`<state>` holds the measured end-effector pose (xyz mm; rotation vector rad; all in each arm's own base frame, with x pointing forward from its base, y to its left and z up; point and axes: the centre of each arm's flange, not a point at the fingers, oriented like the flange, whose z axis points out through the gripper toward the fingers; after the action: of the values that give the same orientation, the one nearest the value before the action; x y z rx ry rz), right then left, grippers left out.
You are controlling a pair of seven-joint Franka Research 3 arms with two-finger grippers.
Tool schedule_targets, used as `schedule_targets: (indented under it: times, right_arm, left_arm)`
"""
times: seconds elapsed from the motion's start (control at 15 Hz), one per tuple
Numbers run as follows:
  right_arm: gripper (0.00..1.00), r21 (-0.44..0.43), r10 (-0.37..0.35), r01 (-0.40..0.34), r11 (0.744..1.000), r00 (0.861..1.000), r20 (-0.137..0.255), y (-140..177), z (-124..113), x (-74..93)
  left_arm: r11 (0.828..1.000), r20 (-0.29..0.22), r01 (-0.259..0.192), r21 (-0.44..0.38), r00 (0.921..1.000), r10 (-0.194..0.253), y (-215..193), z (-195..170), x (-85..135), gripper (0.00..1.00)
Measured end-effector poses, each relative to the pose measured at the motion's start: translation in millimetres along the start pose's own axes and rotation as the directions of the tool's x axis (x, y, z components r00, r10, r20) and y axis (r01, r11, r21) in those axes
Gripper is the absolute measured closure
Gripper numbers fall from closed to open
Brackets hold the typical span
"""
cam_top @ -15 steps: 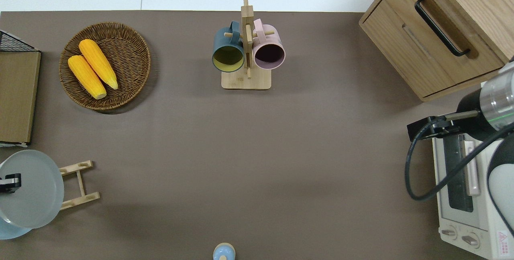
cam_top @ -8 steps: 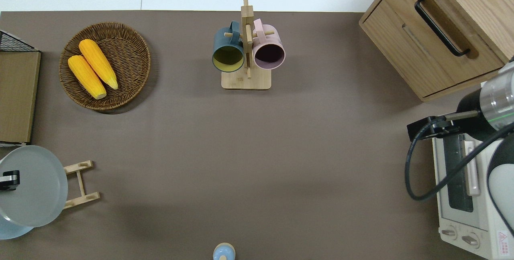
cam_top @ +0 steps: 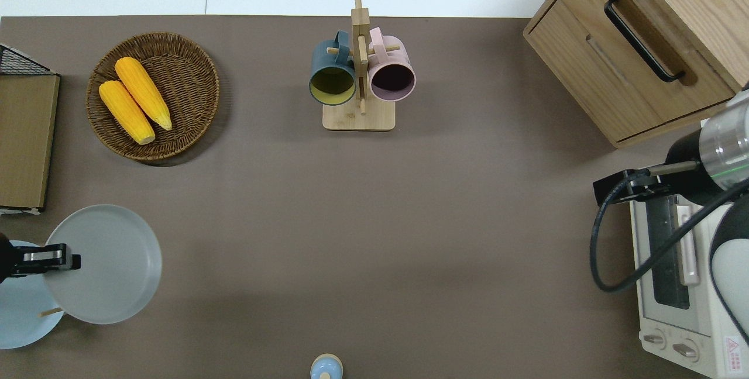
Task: Pick gray plate from low plate rack and place it on table with left arm
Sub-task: 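Lift the gray plate out of the rack with the left gripper, then carry the gray plate away from the rack and lower it flat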
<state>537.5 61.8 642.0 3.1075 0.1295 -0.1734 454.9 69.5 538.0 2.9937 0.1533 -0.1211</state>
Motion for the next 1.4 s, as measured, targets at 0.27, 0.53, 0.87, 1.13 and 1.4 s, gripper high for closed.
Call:
schedule_targets:
  times: [0.27, 0.53, 0.87, 1.13, 1.4]
  right_arm:
    - [0.01, 0.000, 0.000, 0.000, 1.000, 1.000, 0.000, 0, 0, 0.0]
    - [0.01, 0.000, 0.000, 0.000, 1.000, 1.000, 0.000, 0, 0, 0.0]
    - [0.01, 0.000, 0.000, 0.000, 1.000, 1.000, 0.000, 0, 0, 0.0]
    - [0.01, 0.000, 0.000, 0.000, 1.000, 1.000, 0.000, 0, 0, 0.0]
    - [0.01, 0.000, 0.000, 0.000, 1.000, 1.000, 0.000, 0, 0, 0.0]
  left_arm:
    - [0.981, 0.025, -0.061, -0.186, 0.9975, 0.067, 13, 24, 6, 0.90]
    - [0.943, 0.047, -0.123, -0.310, 0.9884, 0.145, 11, 59, 16, 0.90]
    - [0.913, 0.039, -0.146, -0.380, 0.9840, 0.174, 2, 105, 17, 0.90]
    - [0.908, 0.030, -0.112, -0.404, 0.9903, 0.136, 3, 136, 12, 0.90]
    - [0.909, 0.034, -0.097, -0.405, 0.9921, 0.121, 5, 155, 7, 0.90]
